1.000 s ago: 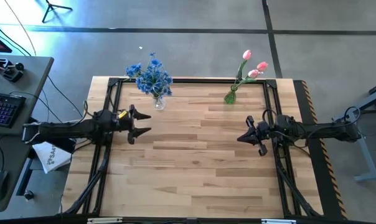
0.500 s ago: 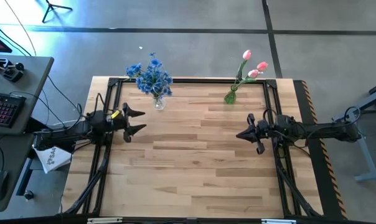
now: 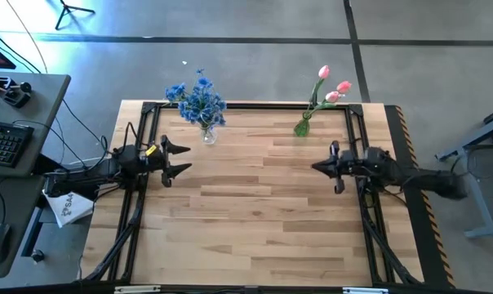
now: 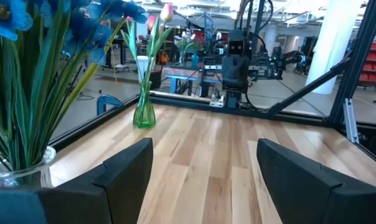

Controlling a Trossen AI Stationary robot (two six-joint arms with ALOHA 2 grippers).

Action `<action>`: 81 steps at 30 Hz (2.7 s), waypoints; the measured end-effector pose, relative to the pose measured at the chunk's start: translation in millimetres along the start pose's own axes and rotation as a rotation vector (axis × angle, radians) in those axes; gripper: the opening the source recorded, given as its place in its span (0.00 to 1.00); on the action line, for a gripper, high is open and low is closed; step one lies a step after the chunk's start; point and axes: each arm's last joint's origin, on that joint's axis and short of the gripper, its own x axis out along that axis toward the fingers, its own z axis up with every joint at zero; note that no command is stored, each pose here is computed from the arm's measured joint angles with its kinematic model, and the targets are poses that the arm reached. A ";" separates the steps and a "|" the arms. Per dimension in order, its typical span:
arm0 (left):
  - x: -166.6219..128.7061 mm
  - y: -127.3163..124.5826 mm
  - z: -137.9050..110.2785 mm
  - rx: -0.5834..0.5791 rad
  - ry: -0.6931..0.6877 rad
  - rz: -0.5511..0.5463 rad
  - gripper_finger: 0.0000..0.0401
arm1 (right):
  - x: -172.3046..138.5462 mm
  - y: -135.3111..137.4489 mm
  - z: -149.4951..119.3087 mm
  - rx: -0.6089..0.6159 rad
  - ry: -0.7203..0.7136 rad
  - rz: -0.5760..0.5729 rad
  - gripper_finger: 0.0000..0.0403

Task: Sort flowers into vase by color
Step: Return to Home Position

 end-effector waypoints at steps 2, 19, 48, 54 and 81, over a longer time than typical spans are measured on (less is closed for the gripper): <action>0.0 0.0 0.1 0.000 0.000 0.000 0.68 | -5.5 -2.0 2.3 0.013 -0.033 0.010 0.00; 1.6 -0.3 -2.1 -0.034 0.026 -0.002 0.68 | -5.0 2.7 1.5 0.089 -0.036 -0.019 0.00; 1.6 -0.2 -2.1 -0.035 0.026 0.001 0.68 | -4.2 16.3 -1.6 -0.002 -0.009 0.057 0.00; 1.6 -0.2 -2.1 -0.034 0.026 0.001 0.68 | -4.2 16.3 -1.5 -0.002 -0.009 0.057 0.00; 1.6 -0.2 -2.1 -0.034 0.026 0.002 0.68 | -4.2 16.3 -1.6 -0.002 -0.009 0.057 0.00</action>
